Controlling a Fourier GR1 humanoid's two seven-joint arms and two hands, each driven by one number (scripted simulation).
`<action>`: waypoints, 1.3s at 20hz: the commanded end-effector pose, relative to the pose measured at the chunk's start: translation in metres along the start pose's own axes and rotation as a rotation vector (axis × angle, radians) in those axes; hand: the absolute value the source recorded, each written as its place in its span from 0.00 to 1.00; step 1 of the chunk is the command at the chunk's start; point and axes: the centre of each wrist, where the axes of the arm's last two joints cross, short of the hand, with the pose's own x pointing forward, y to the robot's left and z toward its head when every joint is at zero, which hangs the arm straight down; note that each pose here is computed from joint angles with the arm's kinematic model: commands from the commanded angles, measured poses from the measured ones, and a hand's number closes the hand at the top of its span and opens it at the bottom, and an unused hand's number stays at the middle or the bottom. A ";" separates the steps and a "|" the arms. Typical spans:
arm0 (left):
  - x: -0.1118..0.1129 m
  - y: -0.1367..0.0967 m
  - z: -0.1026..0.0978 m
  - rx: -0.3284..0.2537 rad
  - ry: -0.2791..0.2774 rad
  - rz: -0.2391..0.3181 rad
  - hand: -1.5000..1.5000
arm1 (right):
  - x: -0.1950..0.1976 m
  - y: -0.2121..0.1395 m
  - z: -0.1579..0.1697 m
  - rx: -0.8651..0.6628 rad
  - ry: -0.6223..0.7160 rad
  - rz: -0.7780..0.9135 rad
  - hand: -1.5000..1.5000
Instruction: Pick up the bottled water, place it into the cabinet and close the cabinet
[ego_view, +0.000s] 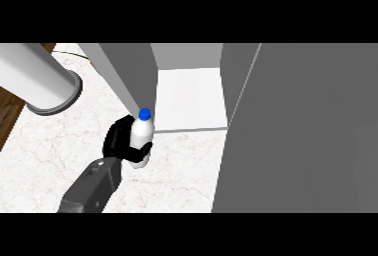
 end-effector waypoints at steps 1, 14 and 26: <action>0.042 -0.081 -0.066 -0.144 -0.151 0.068 1.00 | 0.003 -0.005 0.003 0.021 -0.014 -0.095 0.00; 0.064 -0.101 -0.089 -0.042 -0.160 -0.051 1.00 | -0.006 -0.028 -0.005 0.060 -0.027 -0.111 0.00; 0.064 -0.104 -0.092 0.094 -0.088 -0.160 1.00 | -0.011 -0.054 -0.007 0.095 -0.032 -0.141 0.00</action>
